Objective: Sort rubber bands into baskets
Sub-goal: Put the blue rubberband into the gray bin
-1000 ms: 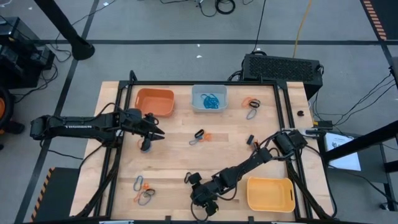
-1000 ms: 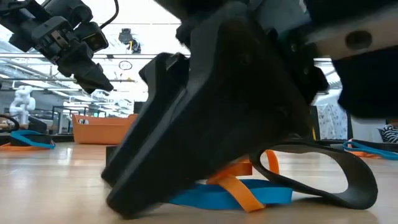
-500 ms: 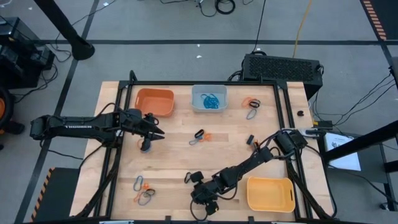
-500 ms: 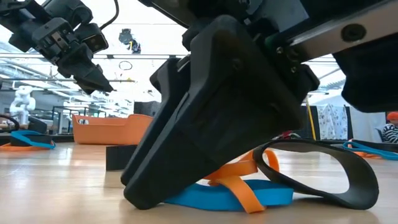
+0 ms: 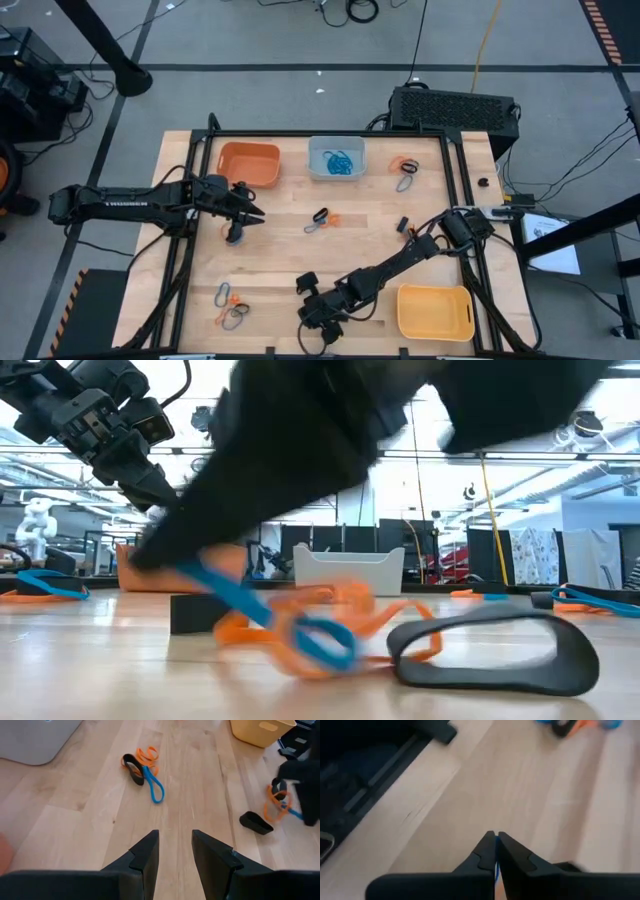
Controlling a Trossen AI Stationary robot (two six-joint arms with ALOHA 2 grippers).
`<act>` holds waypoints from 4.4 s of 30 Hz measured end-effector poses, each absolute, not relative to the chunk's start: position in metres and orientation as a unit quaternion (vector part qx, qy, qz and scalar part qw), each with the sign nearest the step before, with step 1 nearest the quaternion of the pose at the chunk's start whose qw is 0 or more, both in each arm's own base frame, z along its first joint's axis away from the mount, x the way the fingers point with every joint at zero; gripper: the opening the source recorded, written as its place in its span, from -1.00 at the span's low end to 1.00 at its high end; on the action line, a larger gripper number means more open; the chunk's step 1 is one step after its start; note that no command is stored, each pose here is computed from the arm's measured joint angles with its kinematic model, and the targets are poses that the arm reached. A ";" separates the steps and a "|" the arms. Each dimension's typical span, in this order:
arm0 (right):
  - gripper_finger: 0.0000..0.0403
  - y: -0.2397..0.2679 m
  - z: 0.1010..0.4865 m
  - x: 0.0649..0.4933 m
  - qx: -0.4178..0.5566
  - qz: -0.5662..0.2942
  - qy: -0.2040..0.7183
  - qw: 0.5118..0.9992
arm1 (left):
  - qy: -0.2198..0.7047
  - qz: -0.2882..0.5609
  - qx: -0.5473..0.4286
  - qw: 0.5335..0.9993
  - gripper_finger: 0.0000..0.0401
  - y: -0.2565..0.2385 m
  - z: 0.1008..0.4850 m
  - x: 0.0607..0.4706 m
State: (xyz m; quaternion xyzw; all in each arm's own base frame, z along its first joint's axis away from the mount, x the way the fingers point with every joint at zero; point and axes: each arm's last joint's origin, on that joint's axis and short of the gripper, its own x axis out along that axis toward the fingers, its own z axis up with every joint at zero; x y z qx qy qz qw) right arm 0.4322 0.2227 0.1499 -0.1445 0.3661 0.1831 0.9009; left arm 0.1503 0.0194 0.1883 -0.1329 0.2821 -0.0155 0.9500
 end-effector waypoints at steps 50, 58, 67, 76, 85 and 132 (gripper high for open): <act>-1.00 -0.186 0.265 0.407 -0.004 -0.276 0.631 0.725 | 0.323 0.040 -0.178 0.928 -0.39 0.021 0.181 0.145; -0.95 -0.228 0.265 0.391 0.073 -0.267 0.601 0.750 | 0.323 0.039 -0.174 0.929 -0.39 0.021 0.181 0.145; -0.69 -0.229 0.265 0.391 0.048 -0.209 0.606 0.766 | 0.306 0.030 -0.146 0.940 -0.39 0.021 0.184 0.147; -0.30 -0.231 0.265 0.388 0.049 -0.194 0.615 0.763 | 0.244 0.018 -0.108 0.964 -0.39 0.022 0.194 0.154; -0.16 -0.226 0.265 0.353 0.098 -0.150 0.723 0.667 | 0.247 0.014 -0.092 0.965 -0.39 0.022 0.194 0.154; -0.18 -0.141 0.167 0.186 0.313 -0.328 0.529 0.717 | 0.244 0.048 -0.096 0.964 -0.39 -0.001 0.194 0.156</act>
